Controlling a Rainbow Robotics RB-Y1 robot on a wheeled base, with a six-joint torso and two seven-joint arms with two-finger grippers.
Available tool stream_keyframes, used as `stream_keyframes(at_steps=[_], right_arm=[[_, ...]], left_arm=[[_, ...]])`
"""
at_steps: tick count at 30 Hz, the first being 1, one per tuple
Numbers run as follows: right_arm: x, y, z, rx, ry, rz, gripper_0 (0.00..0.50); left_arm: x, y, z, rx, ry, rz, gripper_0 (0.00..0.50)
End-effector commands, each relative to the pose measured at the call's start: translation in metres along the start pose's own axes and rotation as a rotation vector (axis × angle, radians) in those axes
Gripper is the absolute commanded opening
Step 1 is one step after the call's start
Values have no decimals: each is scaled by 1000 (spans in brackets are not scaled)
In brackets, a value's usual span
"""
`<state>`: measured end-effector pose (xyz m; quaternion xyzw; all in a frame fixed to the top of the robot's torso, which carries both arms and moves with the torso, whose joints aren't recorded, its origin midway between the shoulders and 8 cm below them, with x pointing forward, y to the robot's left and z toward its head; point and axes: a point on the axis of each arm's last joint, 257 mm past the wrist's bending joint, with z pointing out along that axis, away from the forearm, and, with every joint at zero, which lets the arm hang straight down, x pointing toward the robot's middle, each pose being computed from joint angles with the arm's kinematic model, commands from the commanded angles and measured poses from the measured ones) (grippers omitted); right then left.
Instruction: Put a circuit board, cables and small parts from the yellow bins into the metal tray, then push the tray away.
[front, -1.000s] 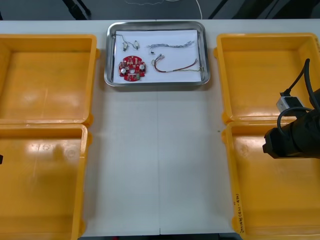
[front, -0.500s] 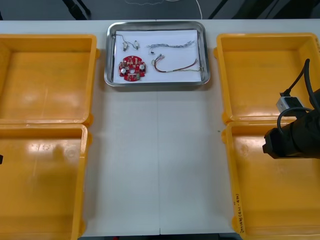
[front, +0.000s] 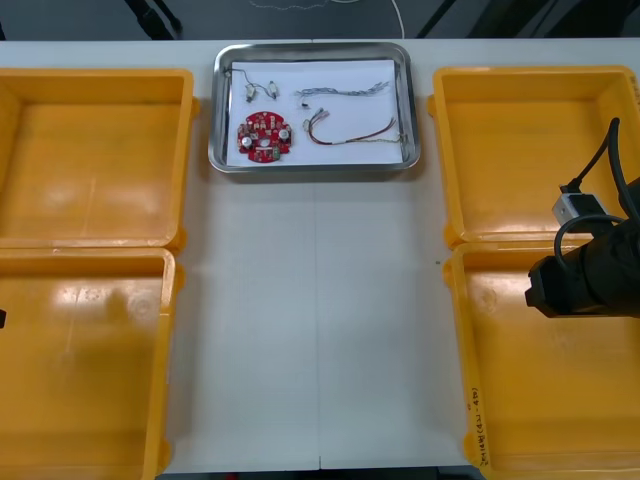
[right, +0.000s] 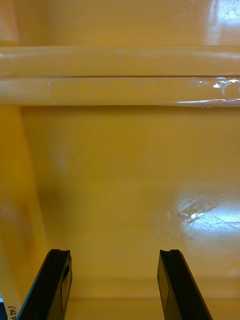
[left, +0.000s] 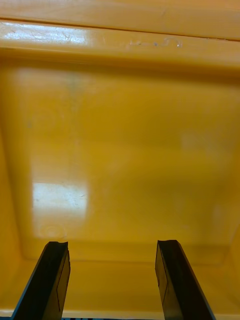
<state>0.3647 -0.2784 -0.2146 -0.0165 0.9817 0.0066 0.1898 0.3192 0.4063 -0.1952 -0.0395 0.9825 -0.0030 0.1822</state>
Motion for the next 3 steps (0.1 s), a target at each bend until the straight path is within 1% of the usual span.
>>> stream_keyframes(at_steps=[1,3], right_arm=[[-6,1,-8,-10,-41,34,500],[-6,1,-8,-10,-41,34,500]], left_arm=[[2,11,-10,-42,-4,1,500],[2,11,-10,-42,-4,1,500]])
